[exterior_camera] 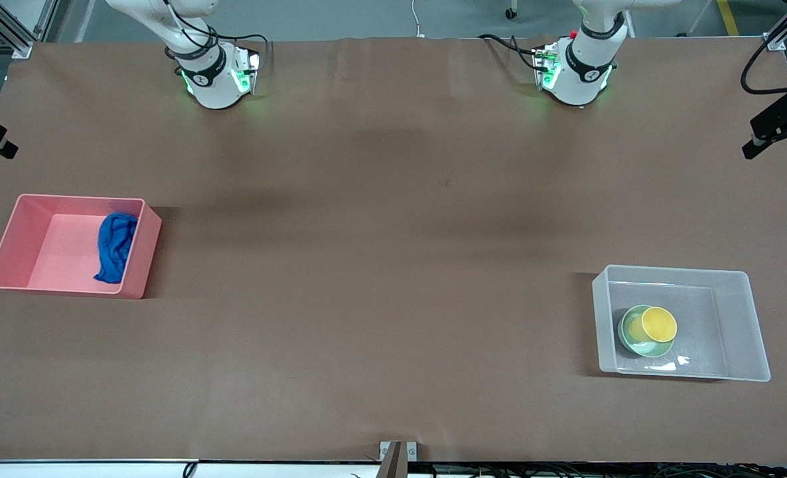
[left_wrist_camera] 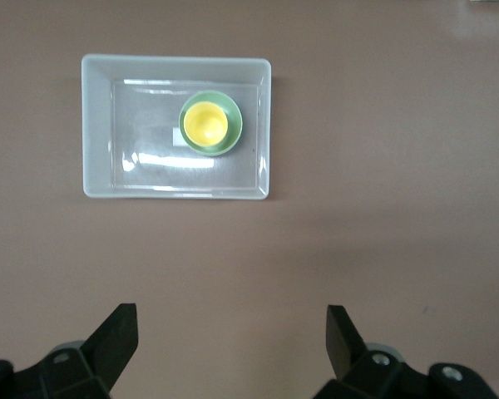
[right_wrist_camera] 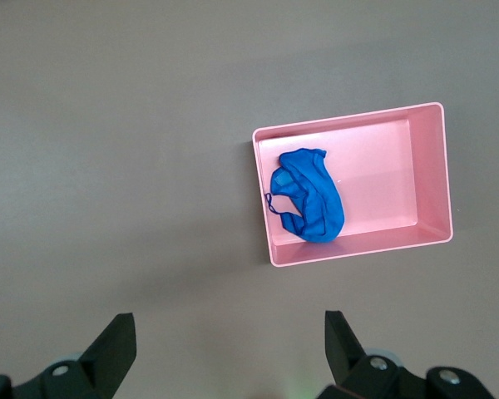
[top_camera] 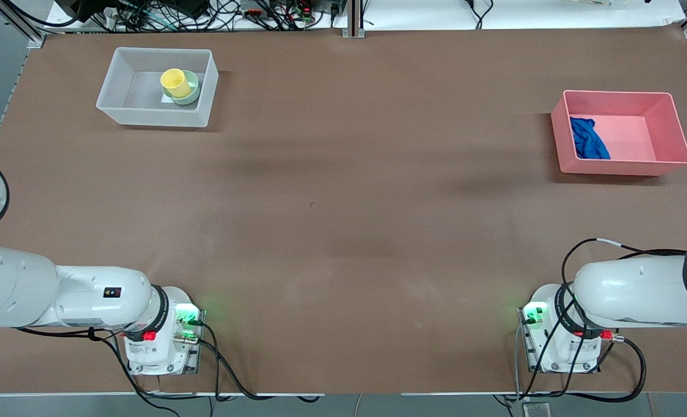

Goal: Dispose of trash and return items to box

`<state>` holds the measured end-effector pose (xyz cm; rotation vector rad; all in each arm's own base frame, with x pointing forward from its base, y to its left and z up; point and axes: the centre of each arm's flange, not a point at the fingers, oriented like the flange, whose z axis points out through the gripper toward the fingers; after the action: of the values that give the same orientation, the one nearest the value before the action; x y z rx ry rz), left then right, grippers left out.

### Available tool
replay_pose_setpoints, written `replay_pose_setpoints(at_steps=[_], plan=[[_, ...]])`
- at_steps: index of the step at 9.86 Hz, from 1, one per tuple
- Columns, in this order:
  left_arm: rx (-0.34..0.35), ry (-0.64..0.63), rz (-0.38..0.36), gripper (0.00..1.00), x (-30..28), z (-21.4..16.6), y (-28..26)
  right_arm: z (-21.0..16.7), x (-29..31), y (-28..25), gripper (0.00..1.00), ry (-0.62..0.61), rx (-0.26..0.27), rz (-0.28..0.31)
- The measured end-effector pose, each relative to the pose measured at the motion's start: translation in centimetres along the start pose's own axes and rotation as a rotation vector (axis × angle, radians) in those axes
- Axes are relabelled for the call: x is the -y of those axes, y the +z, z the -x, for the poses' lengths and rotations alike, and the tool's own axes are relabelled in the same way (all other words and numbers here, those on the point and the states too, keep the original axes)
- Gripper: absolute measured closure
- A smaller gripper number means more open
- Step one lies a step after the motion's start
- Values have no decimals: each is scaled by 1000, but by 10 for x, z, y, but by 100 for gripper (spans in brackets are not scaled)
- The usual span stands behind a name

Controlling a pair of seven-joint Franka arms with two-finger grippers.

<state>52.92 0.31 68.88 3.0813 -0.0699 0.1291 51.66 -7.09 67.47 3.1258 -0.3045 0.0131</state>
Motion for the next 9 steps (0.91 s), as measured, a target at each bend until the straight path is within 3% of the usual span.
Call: replay_pose_setpoints(at_steps=[3, 9], plan=[[30, 23, -45, 0, -25, -3, 9, 0, 0, 0, 0, -1, 0, 0], [49, 26, -55, 0, -26, -8, 20, 0, 0, 0, 0, -2, 0, 0]])
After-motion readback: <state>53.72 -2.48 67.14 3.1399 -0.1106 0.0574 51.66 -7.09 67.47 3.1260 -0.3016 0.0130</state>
